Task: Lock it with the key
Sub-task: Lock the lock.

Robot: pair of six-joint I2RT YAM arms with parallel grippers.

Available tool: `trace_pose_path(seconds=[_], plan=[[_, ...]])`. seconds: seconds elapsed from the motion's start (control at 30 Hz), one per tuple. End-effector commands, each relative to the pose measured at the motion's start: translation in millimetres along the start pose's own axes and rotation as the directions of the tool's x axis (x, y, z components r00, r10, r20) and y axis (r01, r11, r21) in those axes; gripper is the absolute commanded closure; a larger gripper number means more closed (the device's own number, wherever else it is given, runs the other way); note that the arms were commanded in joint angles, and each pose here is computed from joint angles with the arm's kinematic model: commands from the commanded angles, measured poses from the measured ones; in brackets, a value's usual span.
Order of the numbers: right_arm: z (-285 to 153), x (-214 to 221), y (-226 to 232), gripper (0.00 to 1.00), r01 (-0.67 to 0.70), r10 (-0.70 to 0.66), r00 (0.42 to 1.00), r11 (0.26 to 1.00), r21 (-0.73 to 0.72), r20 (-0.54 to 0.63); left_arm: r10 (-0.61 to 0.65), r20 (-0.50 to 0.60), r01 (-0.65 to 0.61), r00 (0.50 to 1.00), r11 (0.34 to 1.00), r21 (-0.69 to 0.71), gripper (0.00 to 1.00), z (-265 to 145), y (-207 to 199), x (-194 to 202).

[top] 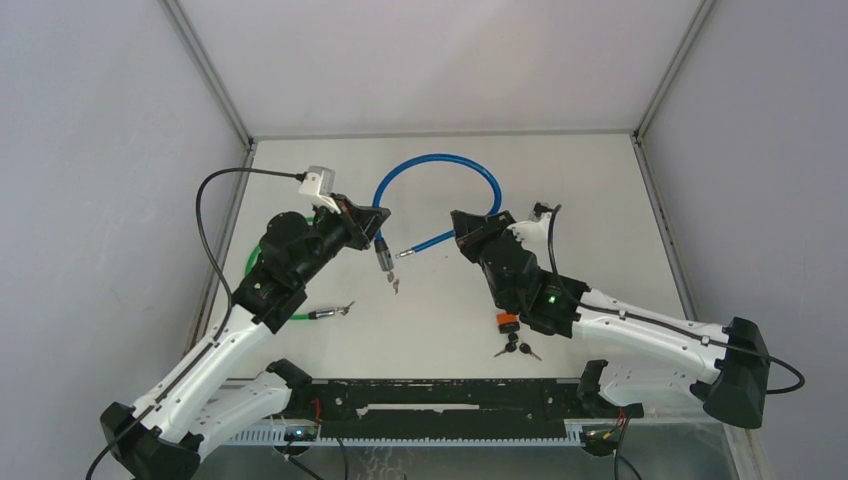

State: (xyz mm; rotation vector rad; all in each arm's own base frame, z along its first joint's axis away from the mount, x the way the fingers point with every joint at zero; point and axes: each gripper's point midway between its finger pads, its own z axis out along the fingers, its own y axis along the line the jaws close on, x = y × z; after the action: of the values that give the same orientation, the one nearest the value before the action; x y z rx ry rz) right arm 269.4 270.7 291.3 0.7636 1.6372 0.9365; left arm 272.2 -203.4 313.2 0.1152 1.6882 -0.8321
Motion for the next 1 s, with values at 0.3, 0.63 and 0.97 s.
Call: trace_pose_path(seconds=[0.3,0.63,0.97], plan=[[-2,-18,50,1.0,-0.158,0.162,0.986,0.984,-0.087,0.044,-0.067,0.086,0.068,0.994,0.998,-0.005,1.0,1,-12,-38],[-1,-16,51,1.0,-0.137,0.142,0.988,0.987,-0.086,0.055,-0.071,0.081,0.071,0.994,0.997,0.006,1.0,-2,-14,-37],[0,-9,52,1.0,-0.095,0.099,0.993,0.994,-0.06,0.069,-0.067,0.065,0.067,0.996,0.998,0.008,1.0,-4,-14,-34]])
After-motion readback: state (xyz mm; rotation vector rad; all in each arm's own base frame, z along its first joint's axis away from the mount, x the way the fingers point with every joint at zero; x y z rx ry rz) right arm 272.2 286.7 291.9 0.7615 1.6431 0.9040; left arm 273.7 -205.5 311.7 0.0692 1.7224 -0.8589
